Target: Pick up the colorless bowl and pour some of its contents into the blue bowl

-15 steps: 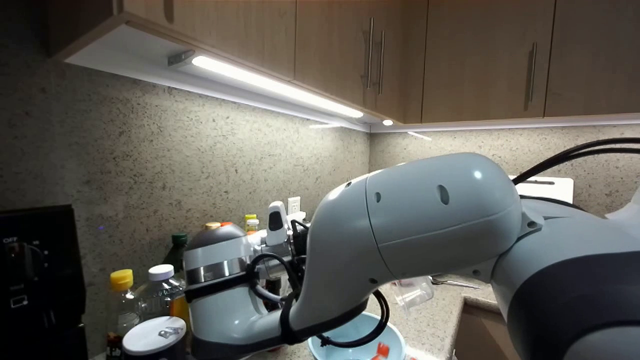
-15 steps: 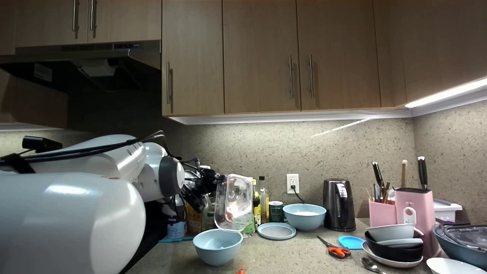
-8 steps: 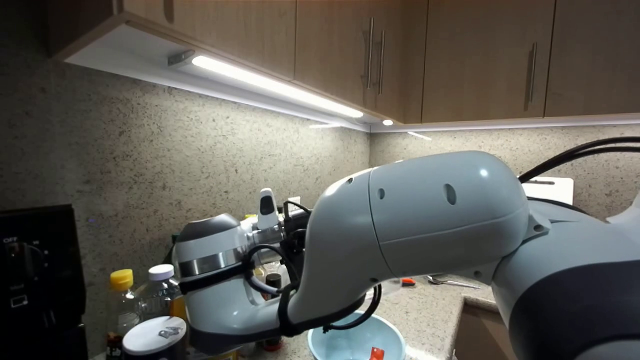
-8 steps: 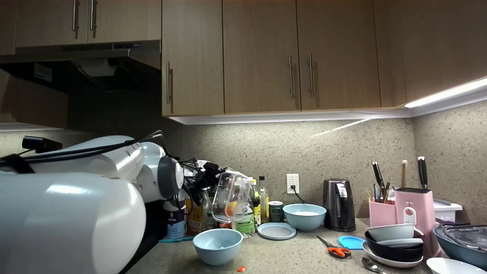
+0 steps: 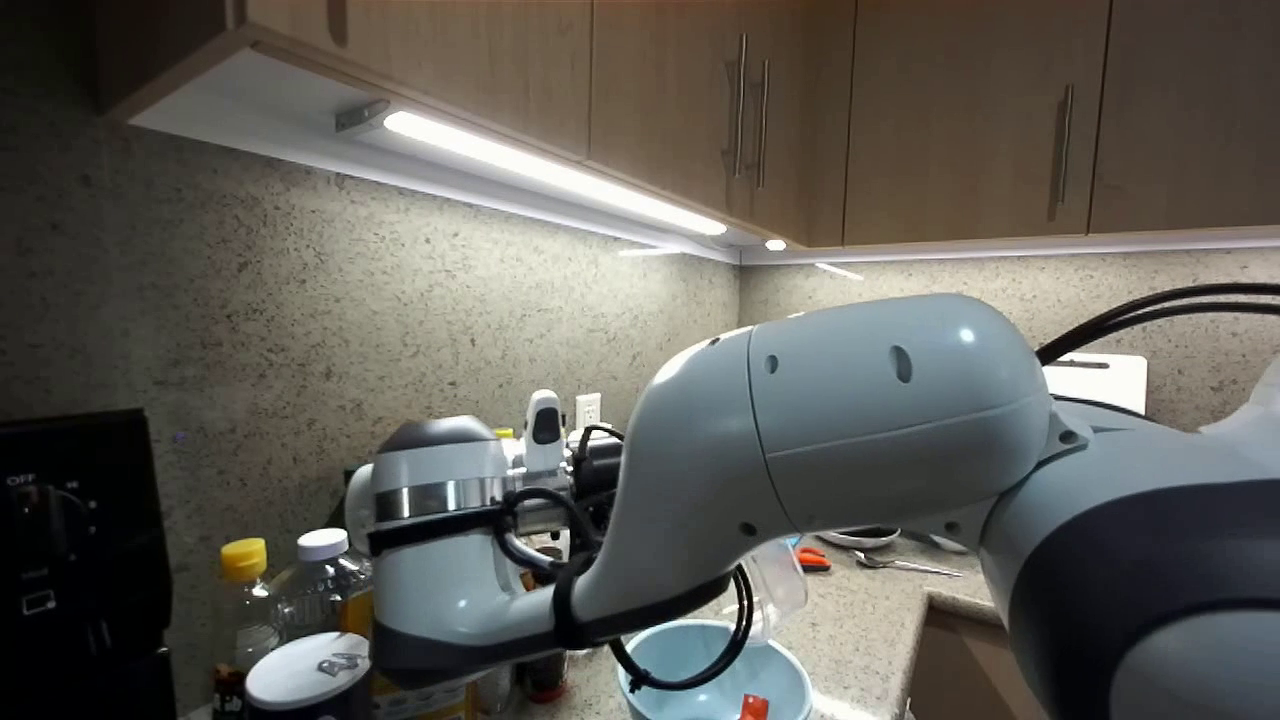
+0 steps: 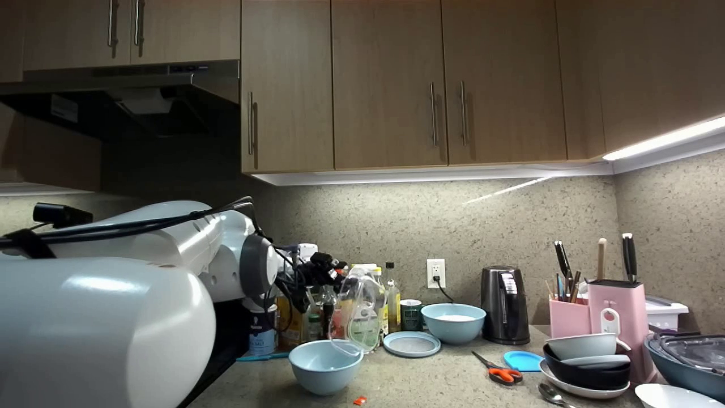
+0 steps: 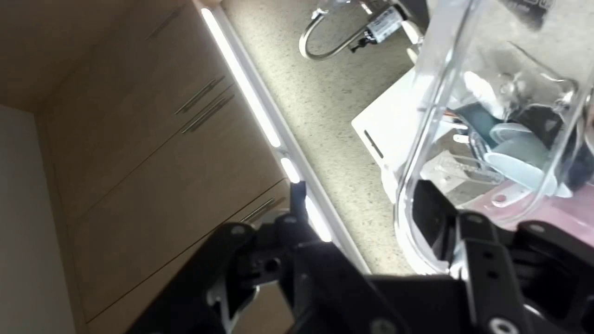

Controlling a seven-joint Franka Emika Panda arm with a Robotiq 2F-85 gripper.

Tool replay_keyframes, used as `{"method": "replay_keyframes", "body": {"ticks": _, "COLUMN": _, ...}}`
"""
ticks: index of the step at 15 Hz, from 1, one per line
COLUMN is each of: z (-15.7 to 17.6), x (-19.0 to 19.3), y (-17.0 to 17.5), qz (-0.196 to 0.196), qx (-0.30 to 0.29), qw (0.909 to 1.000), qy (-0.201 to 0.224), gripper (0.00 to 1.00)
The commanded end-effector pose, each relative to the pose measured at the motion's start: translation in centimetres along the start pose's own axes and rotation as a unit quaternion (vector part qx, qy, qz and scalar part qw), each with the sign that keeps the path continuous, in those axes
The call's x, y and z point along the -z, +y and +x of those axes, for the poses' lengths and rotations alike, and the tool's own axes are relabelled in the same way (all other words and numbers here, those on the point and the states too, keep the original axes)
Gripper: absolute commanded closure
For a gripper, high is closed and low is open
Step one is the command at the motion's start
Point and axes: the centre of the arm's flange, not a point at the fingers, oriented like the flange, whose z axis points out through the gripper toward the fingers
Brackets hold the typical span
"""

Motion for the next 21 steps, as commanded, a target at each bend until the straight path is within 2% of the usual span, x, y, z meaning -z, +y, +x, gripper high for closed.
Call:
{"method": "replay_keyframes", "body": {"ticks": 1, "z": -1.8, "x": -7.3, "y": 0.8, "qz": 0.094, "qx": -0.023, "qw": 0.9949, "qy": -0.029, "gripper": 0.1}}
{"method": "replay_keyframes", "body": {"ticks": 2, "z": -1.4, "x": -7.6, "y": 0.2, "qz": 0.12, "qx": -0.033, "qw": 0.9916, "qy": -0.036, "gripper": 0.03}}
{"method": "replay_keyframes", "body": {"ticks": 5, "z": 0.3, "x": -8.3, "y": -1.6, "qz": 0.183, "qx": -0.051, "qw": 0.9807, "qy": -0.047, "gripper": 0.0}}
{"method": "replay_keyframes", "body": {"ticks": 9, "z": 2.5, "x": -9.4, "y": -2.2, "qz": 0.222, "qx": -0.056, "qw": 0.9725, "qy": -0.045, "gripper": 0.0}}
{"method": "replay_keyframes", "body": {"ticks": 14, "z": 3.4, "x": -10.5, "y": -1.5, "qz": 0.24, "qx": -0.057, "qw": 0.9684, "qy": -0.039, "gripper": 0.0}}
{"method": "replay_keyframes", "body": {"ticks": 15, "z": 7.0, "x": -5.9, "y": -5.5, "qz": 0.22, "qx": -0.054, "qw": 0.9732, "qy": -0.039, "gripper": 0.0}}
{"method": "replay_keyframes", "body": {"ticks": 21, "z": 6.8, "x": -6.2, "y": -4.7, "qz": 0.225, "qx": -0.054, "qw": 0.9723, "qy": -0.036, "gripper": 0.0}}
